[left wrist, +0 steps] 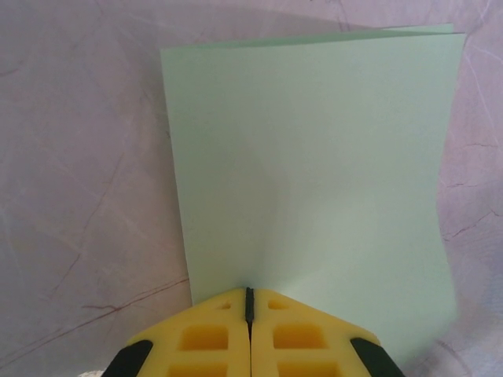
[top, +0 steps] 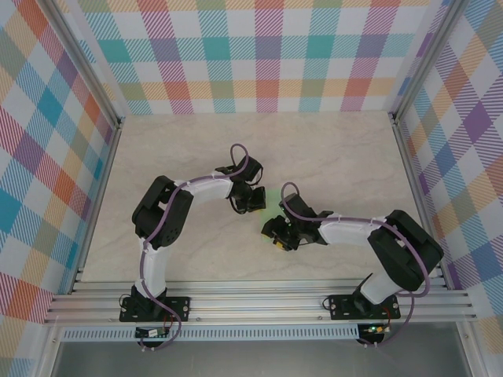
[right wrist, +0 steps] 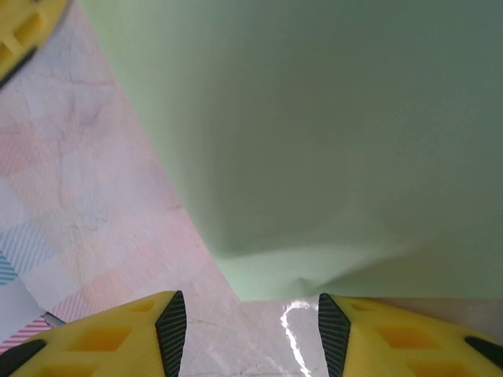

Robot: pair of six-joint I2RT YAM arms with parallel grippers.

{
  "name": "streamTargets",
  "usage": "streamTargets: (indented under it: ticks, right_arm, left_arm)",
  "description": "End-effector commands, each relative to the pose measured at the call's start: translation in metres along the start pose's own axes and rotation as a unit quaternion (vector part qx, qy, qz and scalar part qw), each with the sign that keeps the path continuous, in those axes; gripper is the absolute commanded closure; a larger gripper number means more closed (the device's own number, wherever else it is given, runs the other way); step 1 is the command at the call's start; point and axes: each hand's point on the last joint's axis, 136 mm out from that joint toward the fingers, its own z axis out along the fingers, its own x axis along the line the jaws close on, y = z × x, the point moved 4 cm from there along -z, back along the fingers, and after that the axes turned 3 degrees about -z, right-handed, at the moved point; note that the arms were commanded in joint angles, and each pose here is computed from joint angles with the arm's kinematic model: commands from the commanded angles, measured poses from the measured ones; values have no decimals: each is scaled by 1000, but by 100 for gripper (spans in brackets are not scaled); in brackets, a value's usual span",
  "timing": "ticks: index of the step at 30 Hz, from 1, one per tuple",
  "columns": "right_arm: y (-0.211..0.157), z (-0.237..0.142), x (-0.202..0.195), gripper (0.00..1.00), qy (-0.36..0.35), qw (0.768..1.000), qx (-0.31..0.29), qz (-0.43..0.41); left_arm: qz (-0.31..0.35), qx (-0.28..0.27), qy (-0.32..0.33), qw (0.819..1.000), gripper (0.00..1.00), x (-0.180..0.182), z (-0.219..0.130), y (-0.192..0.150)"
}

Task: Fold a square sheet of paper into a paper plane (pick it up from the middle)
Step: Third fold the triangle at the center of the table.

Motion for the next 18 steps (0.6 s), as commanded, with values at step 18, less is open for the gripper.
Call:
streamTargets:
  ticks: [18]
  right_arm:
    - [66, -35, 7, 35, 58, 992, -86, -77]
  left_arm:
    - [-17, 29, 36, 999, 95, 24, 16, -16]
